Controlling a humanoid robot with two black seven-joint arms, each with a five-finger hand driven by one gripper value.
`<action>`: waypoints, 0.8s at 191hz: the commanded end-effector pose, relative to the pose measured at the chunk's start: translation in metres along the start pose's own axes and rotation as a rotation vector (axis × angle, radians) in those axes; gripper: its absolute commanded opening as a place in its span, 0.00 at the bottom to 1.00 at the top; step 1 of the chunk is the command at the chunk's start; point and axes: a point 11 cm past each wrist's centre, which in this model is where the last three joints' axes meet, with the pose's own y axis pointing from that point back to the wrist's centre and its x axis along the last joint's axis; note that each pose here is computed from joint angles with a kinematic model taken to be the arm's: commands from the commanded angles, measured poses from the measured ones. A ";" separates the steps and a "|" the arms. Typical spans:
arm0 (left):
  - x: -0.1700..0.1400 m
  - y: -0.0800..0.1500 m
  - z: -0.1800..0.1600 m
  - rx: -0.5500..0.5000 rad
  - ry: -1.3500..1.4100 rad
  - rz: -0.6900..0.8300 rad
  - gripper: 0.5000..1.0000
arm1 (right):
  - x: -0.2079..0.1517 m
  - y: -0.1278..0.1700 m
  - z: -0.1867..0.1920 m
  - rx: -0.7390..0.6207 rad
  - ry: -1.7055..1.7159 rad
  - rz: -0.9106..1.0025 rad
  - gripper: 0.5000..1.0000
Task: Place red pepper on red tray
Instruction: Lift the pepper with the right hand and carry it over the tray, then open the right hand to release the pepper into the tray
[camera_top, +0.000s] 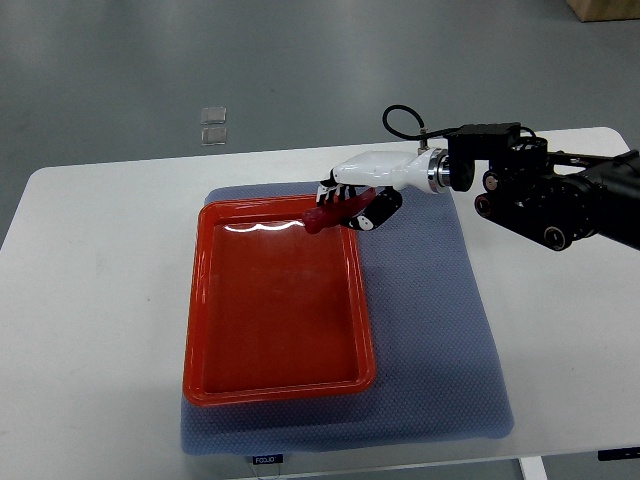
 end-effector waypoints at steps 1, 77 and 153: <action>0.000 0.000 0.000 0.000 0.000 0.000 1.00 | -0.006 -0.021 -0.030 0.090 0.008 0.003 0.00; 0.000 0.000 0.000 0.000 0.000 0.000 1.00 | -0.054 -0.043 -0.057 0.154 0.048 -0.130 0.00; 0.000 0.000 0.000 0.000 0.000 0.000 1.00 | -0.070 -0.043 -0.053 0.136 0.030 -0.153 0.53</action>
